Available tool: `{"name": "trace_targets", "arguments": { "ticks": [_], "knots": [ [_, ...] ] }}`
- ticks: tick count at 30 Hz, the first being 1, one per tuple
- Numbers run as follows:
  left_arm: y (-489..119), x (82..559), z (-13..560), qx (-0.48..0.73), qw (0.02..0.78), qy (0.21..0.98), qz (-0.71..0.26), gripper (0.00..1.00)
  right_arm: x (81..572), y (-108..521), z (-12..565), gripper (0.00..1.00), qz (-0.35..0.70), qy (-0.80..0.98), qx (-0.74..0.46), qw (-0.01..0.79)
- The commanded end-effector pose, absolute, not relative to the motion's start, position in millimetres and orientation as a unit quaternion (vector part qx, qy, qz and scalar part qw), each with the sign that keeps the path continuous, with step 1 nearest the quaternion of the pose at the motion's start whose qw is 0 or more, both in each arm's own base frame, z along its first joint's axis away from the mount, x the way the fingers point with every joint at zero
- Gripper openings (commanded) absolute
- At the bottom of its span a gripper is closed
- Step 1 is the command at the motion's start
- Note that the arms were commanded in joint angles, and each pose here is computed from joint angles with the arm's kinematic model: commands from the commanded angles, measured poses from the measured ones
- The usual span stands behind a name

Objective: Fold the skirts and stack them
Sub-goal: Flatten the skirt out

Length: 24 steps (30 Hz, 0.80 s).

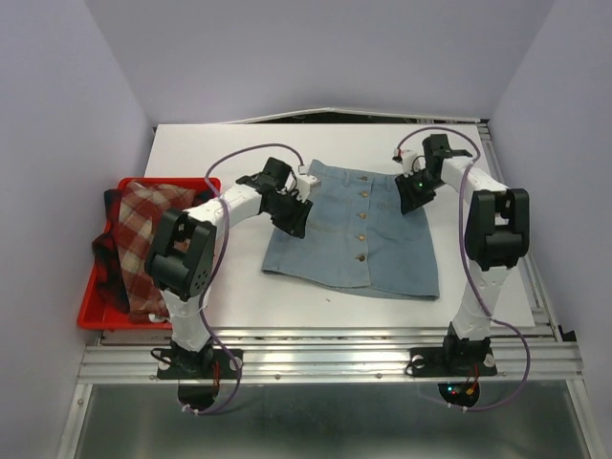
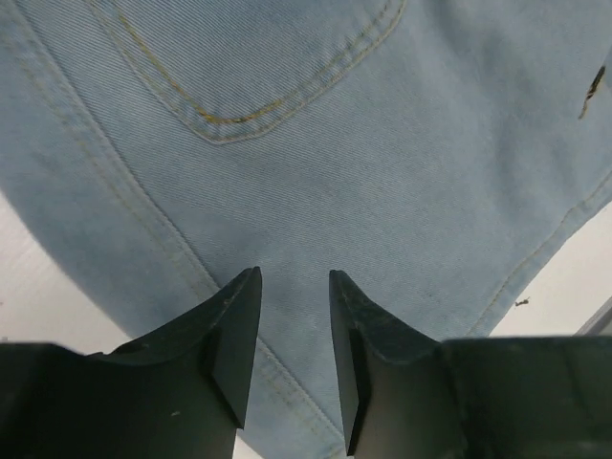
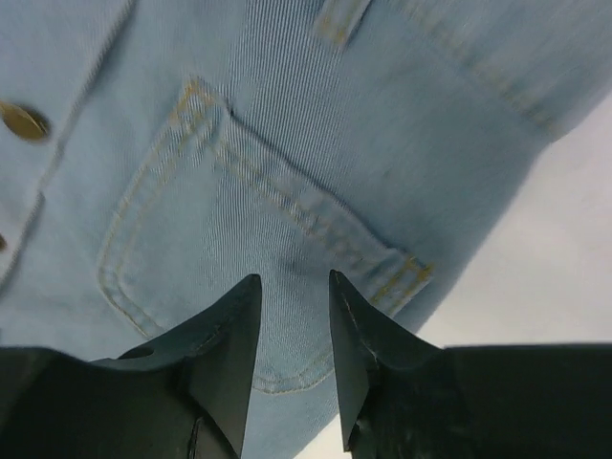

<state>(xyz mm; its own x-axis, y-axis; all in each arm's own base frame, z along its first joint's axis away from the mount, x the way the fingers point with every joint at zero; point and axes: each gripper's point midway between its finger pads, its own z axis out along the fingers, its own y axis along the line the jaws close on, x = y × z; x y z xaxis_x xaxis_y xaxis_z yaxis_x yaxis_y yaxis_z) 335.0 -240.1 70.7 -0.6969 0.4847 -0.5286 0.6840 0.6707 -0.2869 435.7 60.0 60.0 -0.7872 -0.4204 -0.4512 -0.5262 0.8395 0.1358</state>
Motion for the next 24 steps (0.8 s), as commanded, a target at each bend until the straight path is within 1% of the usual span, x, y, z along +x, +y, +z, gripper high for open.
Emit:
{"name": "trace_targets", "arguments": {
  "ticks": [1, 3, 4, 5, 6, 7, 8, 9, 10, 11, 12, 13, 14, 15, 16, 17, 18, 19, 20, 21, 22, 23, 24],
  "knots": [
    [-232.0, 338.3, 51.7, 0.322, 0.183, 0.904, -0.212, 0.44, 402.4, 50.4, 28.9, 0.38, 0.125, 0.944, -0.263, 0.153],
    [-227.1, 358.4, 49.6, 0.316, 0.193, 0.910, -0.185, 0.40, 377.9, 45.3, 13.8, 0.33, 0.121, 0.948, -0.268, 0.122],
    [-225.3, 366.9, 47.4, 0.310, 0.195, 0.913, -0.178, 0.39, 368.0, 47.5, 13.7, 0.33, 0.122, 0.947, -0.275, 0.113],
    [-215.8, 375.7, 31.2, 0.299, 0.180, 0.924, -0.157, 0.38, 357.9, 46.0, 10.3, 0.32, 0.122, 0.947, -0.279, 0.101],
    [-217.8, 395.9, 38.4, 0.295, 0.197, 0.923, -0.149, 0.35, 337.2, 48.4, 0.7, 0.29, 0.127, 0.945, -0.291, 0.074],
    [-212.4, 400.9, 19.6, 0.289, 0.176, 0.931, -0.136, 0.34, 324.8, 47.0, 0.9, 0.29, 0.129, 0.946, -0.293, 0.060],
    [-208.8, 413.6, 17.9, 0.282, 0.179, 0.933, -0.130, 0.33, 314.1, 53.0, -1.1, 0.27, 0.129, 0.942, -0.306, 0.047],
    [-213.7, 436.5, 28.7, 0.278, 0.203, 0.930, -0.127, 0.31, 304.9, 55.2, -2.6, 0.27, 0.131, 0.940, -0.312, 0.039],
    [-211.5, 440.5, 8.2, 0.277, 0.181, 0.936, -0.121, 0.30, 287.2, 57.2, -6.7, 0.27, 0.137, 0.939, -0.315, 0.018],
    [-212.9, 452.4, 8.4, 0.278, 0.186, 0.935, -0.113, 0.30, 281.4, 62.4, -1.5, 0.27, 0.142, 0.936, -0.321, 0.019],
    [-221.5, 481.9, 28.1, 0.284, 0.224, 0.926, -0.109, 0.30, 266.0, 71.9, 0.6, 0.27, 0.152, 0.930, -0.335, -0.001],
    [-223.9, 493.3, 29.9, 0.286, 0.232, 0.924, -0.104, 0.29, 260.3, 78.7, 4.4, 0.27, 0.159, 0.926, -0.342, -0.007],
    [-227.8, 519.2, 36.9, 0.286, 0.253, 0.919, -0.093, 0.30, 249.8, 95.0, 11.3, 0.27, 0.179, 0.915, -0.363, -0.010],
    [-227.5, 524.7, 22.0, 0.289, 0.240, 0.923, -0.088, 0.31, 235.5, 109.0, 21.7, 0.29, 0.212, 0.904, -0.371, -0.024],
    [-232.0, 537.1, 44.6, 0.293, 0.267, 0.914, -0.089, 0.33, 226.2, 111.9, 27.2, 0.29, 0.213, 0.898, -0.383, -0.036],
    [-234.6, 546.0, 43.0, 0.296, 0.275, 0.910, -0.089, 0.36, 223.1, 122.5, 38.5, 0.32, 0.234, 0.887, -0.396, -0.031],
    [-238.6, 554.7, 58.7, 0.300, 0.297, 0.902, -0.095, 0.45, 218.8, 138.4, 57.9, 0.32, 0.283, 0.872, -0.398, -0.015],
    [-239.0, 555.7, 64.6, 0.308, 0.304, 0.896, -0.102, 0.50, 212.0, 144.8, 73.1, 0.34, 0.308, 0.868, -0.389, -0.021],
    [-244.7, 561.7, 100.3, 0.310, 0.347, 0.877, -0.117, 0.55, 217.0, 151.5, 84.6, 0.36, 0.320, 0.865, -0.386, -0.007],
    [-241.7, 547.3, 88.6, 0.313, 0.331, 0.882, -0.123, 0.62, 231.9, 160.2, 104.2, 0.36, 0.326, 0.863, -0.384, 0.028],
    [-242.4, 544.7, 101.1, 0.316, 0.347, 0.873, -0.129, 0.64, 246.3, 158.6, 112.8, 0.36, 0.325, 0.869, -0.370, 0.053],
    [-246.8, 545.4, 151.6, 0.324, 0.405, 0.843, -0.139, 0.66, 260.5, 157.4, 119.2, 0.38, 0.318, 0.873, -0.361, 0.076],
    [-243.8, 530.1, 142.7, 0.330, 0.394, 0.846, -0.143, 0.70, 281.1, 156.1, 128.6, 0.38, 0.304, 0.880, -0.349, 0.108]
  ]
}}
